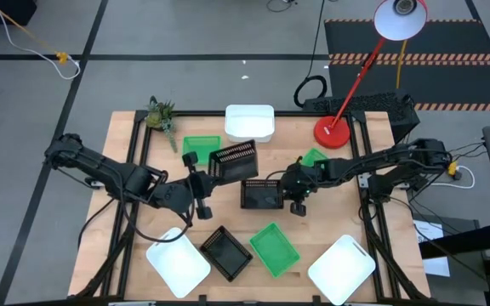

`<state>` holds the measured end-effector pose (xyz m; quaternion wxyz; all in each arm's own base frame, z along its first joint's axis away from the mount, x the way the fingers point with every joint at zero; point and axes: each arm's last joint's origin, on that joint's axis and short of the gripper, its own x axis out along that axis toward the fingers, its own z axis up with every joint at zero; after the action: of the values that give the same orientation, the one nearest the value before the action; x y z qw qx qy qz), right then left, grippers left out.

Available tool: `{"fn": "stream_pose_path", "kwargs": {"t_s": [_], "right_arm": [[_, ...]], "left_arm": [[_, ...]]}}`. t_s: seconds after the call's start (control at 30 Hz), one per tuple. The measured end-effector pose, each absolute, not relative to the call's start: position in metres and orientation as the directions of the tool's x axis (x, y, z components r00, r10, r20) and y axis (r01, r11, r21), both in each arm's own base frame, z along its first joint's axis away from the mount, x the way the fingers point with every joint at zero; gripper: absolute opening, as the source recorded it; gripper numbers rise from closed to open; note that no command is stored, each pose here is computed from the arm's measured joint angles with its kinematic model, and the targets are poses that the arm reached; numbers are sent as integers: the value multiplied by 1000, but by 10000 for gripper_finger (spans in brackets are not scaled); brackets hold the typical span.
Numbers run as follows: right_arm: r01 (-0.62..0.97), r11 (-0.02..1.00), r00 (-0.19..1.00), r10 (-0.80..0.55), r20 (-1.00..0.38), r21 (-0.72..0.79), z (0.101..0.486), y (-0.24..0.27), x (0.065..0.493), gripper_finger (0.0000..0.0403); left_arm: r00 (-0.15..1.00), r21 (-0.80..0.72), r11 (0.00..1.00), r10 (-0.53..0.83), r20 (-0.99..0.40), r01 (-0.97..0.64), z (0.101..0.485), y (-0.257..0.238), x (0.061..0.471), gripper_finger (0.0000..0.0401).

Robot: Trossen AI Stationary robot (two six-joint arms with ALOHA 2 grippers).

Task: Stack baskets by color
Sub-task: Stack the top left black bin on the top right black bin

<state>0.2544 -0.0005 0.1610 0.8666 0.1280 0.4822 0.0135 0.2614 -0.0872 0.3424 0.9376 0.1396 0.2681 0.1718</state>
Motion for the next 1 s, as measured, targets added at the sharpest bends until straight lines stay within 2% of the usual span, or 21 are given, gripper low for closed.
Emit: {"fn": "stream_pose_path", "kwargs": {"t_s": [0.33,0.5,0.63,0.77,1.0], "right_arm": [[85,971,519,147,-842,222,163,0,250,0],[96,973,491,137,-860,210,185,0,232,0],[121,981,558,62,-828,154,209,-2,216,0],[168,982,635,-40,-771,88,231,-5,199,0],[269,963,741,-203,-640,7,261,-9,172,0]], "left_arm": [[800,348,907,386,-459,-238,342,-88,261,15],[805,339,912,375,-460,-232,343,-88,262,7],[821,344,911,369,-436,-226,339,-93,273,16],[851,374,912,328,-410,-172,330,-102,294,8],[846,401,906,315,-431,-133,305,-103,322,15]]}}
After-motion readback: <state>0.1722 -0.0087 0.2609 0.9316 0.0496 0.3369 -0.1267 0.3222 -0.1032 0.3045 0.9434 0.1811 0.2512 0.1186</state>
